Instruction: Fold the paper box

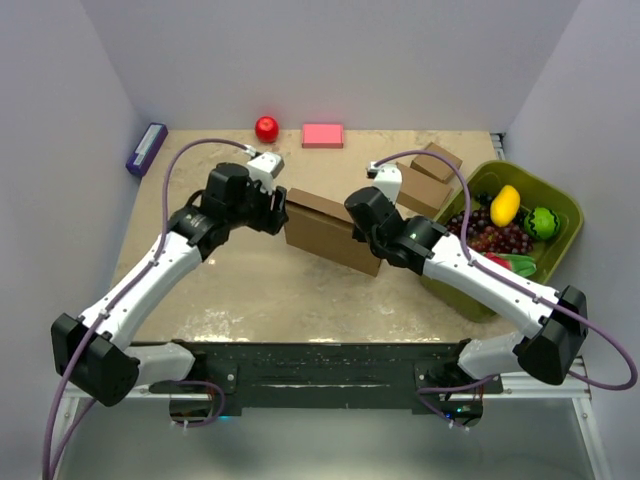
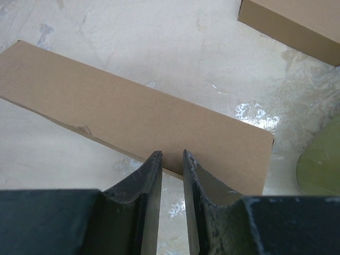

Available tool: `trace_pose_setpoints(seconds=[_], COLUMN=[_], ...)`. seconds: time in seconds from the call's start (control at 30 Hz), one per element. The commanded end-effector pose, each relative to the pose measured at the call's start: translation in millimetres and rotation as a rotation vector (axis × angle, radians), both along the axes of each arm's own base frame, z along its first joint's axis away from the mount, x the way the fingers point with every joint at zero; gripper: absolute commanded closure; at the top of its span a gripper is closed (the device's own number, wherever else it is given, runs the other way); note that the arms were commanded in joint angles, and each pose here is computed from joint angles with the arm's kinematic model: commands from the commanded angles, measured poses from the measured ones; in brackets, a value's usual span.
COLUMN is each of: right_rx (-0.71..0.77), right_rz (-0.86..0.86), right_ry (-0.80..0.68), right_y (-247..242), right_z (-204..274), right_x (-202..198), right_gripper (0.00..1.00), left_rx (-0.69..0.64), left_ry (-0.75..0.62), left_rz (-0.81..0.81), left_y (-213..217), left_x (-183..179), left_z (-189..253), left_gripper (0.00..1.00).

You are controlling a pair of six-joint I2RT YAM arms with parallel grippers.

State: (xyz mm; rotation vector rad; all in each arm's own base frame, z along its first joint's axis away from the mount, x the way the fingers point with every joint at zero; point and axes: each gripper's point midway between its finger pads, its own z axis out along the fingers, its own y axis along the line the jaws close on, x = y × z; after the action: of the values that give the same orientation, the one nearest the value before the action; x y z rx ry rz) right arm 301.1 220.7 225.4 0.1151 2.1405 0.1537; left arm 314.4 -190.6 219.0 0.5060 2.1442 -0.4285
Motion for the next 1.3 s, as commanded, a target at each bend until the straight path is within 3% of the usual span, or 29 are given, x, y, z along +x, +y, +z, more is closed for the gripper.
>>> trace_pose_setpoints(seconds=[0.0, 0.2, 0.3, 0.6, 1.27], right_rx=[-0.066, -0.064, -0.063, -0.068, -0.073], right_rz=[-0.024, -0.023, -0.02, -0.014, -0.003], right_ry=[0.062, 0.078, 0.081, 0.089, 0.099], right_y=[-10.6, -10.6, -10.7, -11.1, -9.2], right_z=[-27.3, -34.4, -35.5, -38.6, -42.4], right_x=[-6.4, -8.7, -9.7, -11.3, -11.2], right_gripper=[0.74, 0.75, 0.75, 0.75, 0.74], left_rx=[-0.151, -0.282, -0.279, -0.278, -0.156], left_ry=[-0.06, -0.087, -0.025, -0.028, 0.166], left_rz=[0.023, 0.021, 0.031, 0.092, 0.223], left_y=[-4.3, -18.0, -24.2, -18.6, 18.1], left_x=[19.1, 47.8, 58.7, 81.5, 40.2], left_z=[48.6, 59.8, 37.1, 16.0, -91.1], left_gripper=[0.4, 0.41, 0.42, 0.5, 0.59])
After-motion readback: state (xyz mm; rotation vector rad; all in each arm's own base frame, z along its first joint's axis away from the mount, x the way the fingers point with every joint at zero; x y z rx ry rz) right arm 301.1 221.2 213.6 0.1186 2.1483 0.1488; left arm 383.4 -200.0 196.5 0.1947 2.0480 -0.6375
